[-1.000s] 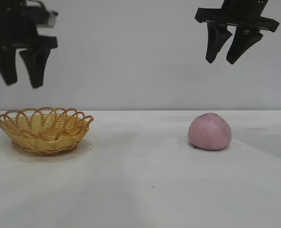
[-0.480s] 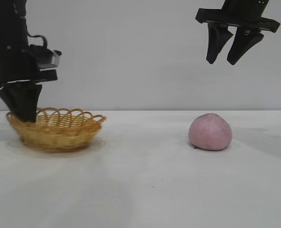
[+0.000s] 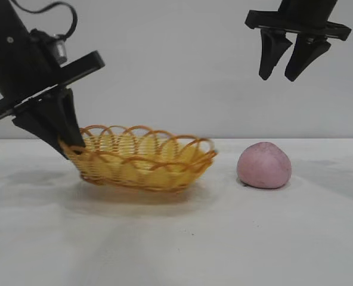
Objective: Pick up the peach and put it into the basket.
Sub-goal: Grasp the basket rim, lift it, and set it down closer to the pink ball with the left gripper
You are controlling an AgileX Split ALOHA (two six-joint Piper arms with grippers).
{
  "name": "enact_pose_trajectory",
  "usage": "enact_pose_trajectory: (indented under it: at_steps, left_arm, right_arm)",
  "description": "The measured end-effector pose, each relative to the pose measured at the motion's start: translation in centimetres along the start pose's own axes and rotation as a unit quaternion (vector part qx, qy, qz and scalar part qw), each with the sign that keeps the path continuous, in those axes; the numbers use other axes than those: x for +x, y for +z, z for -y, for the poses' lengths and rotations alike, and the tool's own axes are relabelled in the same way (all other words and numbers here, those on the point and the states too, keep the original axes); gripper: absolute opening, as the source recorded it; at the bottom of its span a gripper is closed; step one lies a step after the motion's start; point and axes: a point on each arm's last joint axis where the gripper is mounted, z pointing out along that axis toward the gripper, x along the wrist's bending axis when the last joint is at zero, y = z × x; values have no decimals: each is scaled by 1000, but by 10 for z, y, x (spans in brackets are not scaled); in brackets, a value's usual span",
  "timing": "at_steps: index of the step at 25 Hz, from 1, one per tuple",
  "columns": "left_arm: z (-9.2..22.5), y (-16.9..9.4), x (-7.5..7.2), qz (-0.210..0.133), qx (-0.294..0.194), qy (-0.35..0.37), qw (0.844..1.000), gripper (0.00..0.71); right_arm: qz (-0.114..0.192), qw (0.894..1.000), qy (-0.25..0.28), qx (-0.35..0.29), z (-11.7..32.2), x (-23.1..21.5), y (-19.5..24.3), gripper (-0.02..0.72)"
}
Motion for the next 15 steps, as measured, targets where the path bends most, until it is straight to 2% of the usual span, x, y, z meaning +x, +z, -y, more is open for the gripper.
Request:
enact_pose_trajectory:
  at_steps: [8,13,14,15]
  left_arm:
    - [5,1,3,2,-1,-13,1000,0]
    - [15,3,10,-7,13,-23,1000,0]
    - [16,4,11,-7,15,-24,1000,68]
    - [16,4,11,-5,15,-25,1000,68]
  right_arm:
    - [0,1000,0,1,0,0,0,340]
    - [0,1000,0,1,0,0,0,340]
    - [0,1000,0,2,0,0,0,340]
    - [0,1000,0,2,0,0,0,340]
